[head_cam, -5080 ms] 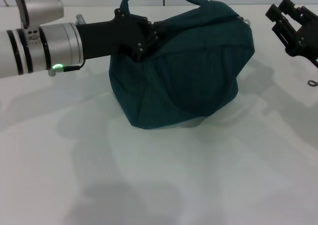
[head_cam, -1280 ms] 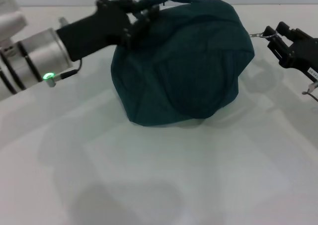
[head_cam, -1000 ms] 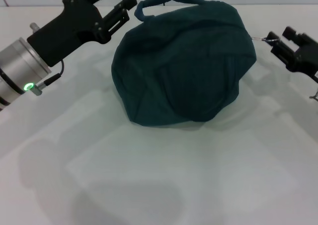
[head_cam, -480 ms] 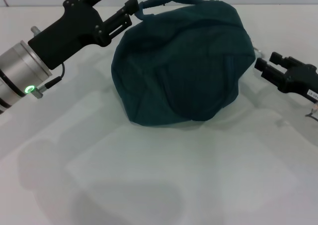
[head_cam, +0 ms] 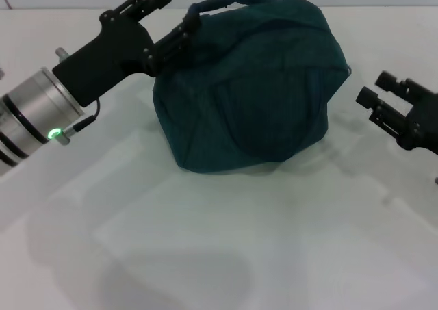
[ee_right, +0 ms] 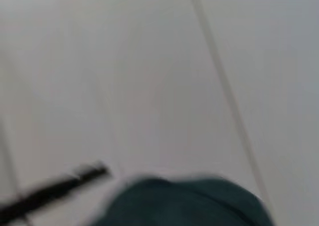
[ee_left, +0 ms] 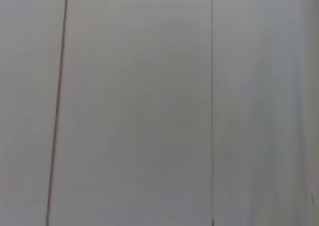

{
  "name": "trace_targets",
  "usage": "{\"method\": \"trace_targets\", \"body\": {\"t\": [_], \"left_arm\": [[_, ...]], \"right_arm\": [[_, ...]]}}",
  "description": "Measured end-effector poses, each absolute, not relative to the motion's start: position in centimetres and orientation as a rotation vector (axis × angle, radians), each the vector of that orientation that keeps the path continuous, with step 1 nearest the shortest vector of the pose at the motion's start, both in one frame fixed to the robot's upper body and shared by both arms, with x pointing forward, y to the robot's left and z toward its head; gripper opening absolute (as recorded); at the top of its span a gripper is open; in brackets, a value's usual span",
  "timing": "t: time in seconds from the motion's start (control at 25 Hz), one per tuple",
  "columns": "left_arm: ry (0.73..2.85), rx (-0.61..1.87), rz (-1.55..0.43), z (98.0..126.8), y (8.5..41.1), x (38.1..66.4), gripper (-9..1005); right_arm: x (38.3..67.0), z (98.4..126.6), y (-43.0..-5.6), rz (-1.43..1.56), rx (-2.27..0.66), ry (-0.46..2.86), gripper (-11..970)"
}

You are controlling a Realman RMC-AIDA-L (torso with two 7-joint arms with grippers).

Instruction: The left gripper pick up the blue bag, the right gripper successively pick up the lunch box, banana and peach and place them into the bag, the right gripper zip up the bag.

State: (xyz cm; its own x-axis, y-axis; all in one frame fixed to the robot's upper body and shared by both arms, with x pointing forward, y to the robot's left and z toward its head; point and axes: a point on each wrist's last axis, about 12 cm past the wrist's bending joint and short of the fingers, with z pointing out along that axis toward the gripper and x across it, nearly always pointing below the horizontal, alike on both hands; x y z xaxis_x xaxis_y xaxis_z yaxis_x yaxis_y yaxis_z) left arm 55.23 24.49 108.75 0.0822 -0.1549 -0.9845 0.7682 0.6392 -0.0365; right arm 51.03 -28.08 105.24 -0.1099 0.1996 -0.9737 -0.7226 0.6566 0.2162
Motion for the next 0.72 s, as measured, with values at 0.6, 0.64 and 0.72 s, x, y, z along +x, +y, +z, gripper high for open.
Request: {"method": "trace_targets", "body": {"t": [0.6,0.64,0.72], "left_arm": [[1.199,0.655,-0.699,106.6,25.0,50.7,609],[1.203,0.654,-0.698,106.5,25.0,50.6,607],[1.209,0.658,-0.703,106.2,25.0,50.3,603]], "right_arm": [[50.5,107.9,-24.1,0.894,-0.7,1.16,528],[50.5,107.8,-23.9,0.876,-0.71,1.147,528],[50.4,107.7,-23.5,0.841,-0.733,1.124,528]]}}
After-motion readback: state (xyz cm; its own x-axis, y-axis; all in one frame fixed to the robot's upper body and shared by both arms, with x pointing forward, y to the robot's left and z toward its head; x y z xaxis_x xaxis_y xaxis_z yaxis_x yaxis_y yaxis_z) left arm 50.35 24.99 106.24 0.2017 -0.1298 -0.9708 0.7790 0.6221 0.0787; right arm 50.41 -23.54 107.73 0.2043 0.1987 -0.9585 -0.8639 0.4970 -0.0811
